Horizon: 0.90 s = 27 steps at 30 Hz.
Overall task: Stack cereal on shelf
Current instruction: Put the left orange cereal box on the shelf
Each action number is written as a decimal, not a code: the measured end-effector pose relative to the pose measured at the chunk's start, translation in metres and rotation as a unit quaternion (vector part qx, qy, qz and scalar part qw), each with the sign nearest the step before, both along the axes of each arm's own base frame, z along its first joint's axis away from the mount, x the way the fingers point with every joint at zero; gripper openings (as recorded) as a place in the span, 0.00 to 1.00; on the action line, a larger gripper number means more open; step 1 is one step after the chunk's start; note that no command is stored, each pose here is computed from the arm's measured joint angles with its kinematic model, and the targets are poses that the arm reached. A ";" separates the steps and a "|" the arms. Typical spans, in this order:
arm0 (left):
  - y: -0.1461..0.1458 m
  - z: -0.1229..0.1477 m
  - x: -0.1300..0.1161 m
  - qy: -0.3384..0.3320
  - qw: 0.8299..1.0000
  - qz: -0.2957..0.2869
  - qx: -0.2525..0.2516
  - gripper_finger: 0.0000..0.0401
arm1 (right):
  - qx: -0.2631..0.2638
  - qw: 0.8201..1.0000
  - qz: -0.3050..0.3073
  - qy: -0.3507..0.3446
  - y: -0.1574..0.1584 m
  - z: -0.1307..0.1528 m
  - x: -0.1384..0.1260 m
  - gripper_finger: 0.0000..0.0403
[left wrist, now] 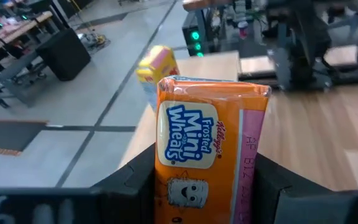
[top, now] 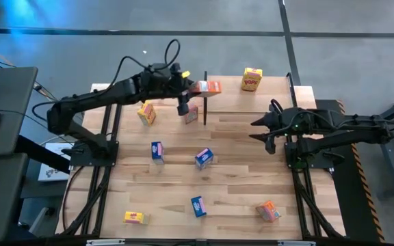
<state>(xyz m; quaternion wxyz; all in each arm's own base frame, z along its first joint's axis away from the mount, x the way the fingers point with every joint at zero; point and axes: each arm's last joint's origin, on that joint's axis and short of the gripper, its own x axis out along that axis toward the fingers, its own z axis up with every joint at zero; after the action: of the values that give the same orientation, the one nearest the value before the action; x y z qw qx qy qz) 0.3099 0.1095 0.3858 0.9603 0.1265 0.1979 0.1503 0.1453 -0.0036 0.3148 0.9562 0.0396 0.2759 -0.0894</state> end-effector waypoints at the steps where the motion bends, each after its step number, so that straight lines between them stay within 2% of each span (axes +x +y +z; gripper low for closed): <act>1: 0.003 0.002 0.003 -0.002 1.000 0.004 0.001 0.38 | 0.000 1.000 -0.002 0.000 0.000 -0.001 0.000 0.56; 11: 0.035 0.018 0.025 0.008 1.000 0.028 0.005 0.38 | -0.017 0.999 0.008 -0.026 0.000 -0.011 0.007 0.56; 17: 0.053 0.020 0.035 0.019 1.000 0.023 -0.004 0.38 | -0.019 1.000 0.010 -0.022 0.000 -0.018 0.009 0.56; 27: 0.071 0.005 0.052 0.056 0.998 0.027 -0.003 0.38 | -0.016 0.999 0.010 -0.035 0.000 -0.016 0.010 0.56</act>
<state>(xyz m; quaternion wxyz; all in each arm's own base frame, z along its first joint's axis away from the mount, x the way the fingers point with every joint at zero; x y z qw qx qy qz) 0.3614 0.1808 0.3909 0.9437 0.1262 0.2555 0.1683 0.1551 -0.0035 0.2987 0.9665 0.0250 0.2415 -0.0827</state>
